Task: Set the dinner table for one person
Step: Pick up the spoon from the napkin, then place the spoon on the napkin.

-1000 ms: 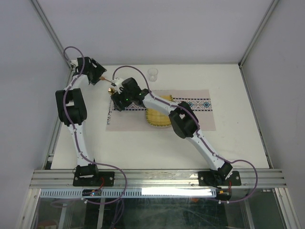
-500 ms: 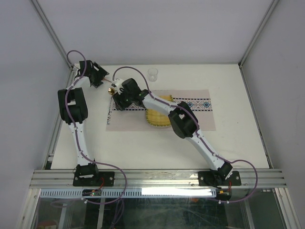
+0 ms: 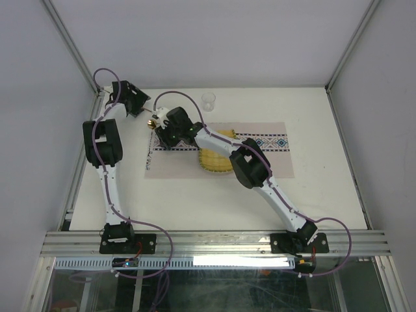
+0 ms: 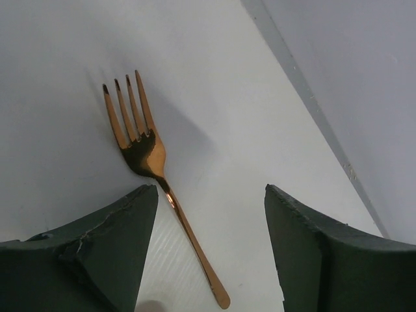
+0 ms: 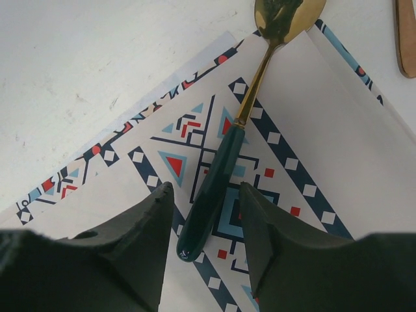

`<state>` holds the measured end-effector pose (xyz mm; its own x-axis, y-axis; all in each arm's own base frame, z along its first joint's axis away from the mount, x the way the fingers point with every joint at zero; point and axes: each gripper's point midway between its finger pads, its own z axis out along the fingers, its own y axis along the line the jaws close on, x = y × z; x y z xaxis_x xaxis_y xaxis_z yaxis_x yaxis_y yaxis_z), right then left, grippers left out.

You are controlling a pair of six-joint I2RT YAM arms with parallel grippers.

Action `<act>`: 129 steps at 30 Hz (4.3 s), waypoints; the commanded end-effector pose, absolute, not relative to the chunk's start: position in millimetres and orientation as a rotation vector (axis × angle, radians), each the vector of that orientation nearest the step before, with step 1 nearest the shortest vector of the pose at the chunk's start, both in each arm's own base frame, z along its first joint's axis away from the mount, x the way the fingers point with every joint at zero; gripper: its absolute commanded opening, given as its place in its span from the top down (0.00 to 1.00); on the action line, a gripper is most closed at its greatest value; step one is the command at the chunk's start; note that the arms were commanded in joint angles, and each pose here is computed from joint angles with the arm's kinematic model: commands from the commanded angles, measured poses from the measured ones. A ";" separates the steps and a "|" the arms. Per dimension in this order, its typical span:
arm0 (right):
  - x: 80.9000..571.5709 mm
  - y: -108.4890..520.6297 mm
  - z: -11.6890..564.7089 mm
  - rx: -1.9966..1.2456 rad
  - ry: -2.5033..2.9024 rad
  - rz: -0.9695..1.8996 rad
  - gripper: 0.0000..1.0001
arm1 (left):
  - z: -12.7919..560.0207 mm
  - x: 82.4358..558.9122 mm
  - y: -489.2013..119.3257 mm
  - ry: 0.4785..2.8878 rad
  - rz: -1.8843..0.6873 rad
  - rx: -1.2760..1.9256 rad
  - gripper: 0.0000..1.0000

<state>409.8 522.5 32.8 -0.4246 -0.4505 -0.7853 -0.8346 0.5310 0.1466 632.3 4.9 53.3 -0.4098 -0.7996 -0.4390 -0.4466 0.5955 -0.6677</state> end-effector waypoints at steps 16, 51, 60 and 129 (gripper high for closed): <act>407.9 517.1 42.5 -1.048 2.055 0.676 0.68 | 10.3 620.0 7.8 2.161 -0.354 -1.101 0.35; 418.6 501.3 148.1 -0.935 1.918 0.580 1.00 | 22.4 599.5 16.0 2.188 -0.320 -1.073 0.43; 435.5 469.6 212.3 -0.820 1.844 0.406 1.00 | 38.1 597.8 22.5 2.167 -0.300 -1.054 0.43; 340.3 149.7 86.6 -0.016 2.395 -0.105 1.00 | 46.9 576.9 18.3 2.176 -0.352 -1.047 0.44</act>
<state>333.2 140.6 71.0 -0.7795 -0.1023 -0.6179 -0.0075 0.9880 -0.1541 590.5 12.1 41.8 -0.4194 -0.7750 -0.4727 -0.5710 0.6300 -0.5263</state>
